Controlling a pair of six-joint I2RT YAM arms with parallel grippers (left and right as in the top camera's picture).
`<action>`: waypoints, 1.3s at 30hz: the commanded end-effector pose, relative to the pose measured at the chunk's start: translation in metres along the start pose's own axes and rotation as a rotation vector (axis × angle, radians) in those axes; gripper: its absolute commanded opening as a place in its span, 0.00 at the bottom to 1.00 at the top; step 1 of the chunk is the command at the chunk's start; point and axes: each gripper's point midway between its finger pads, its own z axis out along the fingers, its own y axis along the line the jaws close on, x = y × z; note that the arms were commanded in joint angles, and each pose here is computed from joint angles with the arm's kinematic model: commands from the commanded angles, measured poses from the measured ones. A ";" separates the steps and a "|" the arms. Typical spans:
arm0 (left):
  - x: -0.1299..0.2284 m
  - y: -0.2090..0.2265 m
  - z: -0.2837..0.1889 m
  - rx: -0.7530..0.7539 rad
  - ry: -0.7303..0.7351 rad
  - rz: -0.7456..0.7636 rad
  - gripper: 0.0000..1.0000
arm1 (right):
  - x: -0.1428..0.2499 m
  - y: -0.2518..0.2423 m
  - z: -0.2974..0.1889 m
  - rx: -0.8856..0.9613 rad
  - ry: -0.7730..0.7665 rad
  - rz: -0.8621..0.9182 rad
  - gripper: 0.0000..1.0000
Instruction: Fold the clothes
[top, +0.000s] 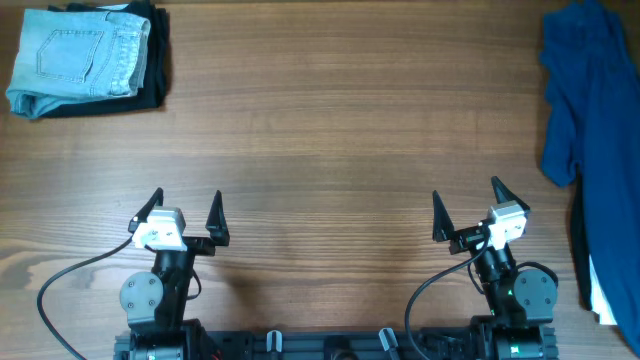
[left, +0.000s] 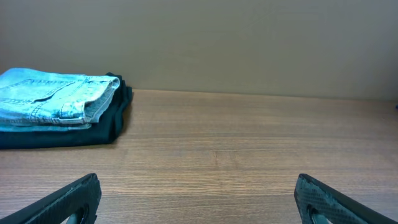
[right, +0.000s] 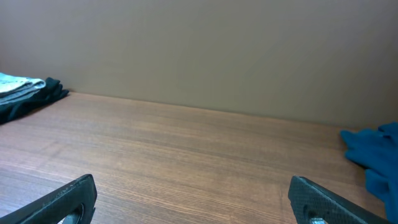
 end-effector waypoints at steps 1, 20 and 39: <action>0.002 0.003 0.000 -0.014 -0.001 -0.013 1.00 | -0.001 -0.001 0.000 0.006 -0.008 0.014 1.00; 0.002 0.003 0.000 -0.014 -0.003 -0.013 1.00 | -0.001 -0.001 0.000 0.006 -0.007 0.014 1.00; 0.002 0.002 0.000 -0.011 -0.001 -0.014 1.00 | -0.002 -0.003 0.000 0.018 -0.012 0.011 1.00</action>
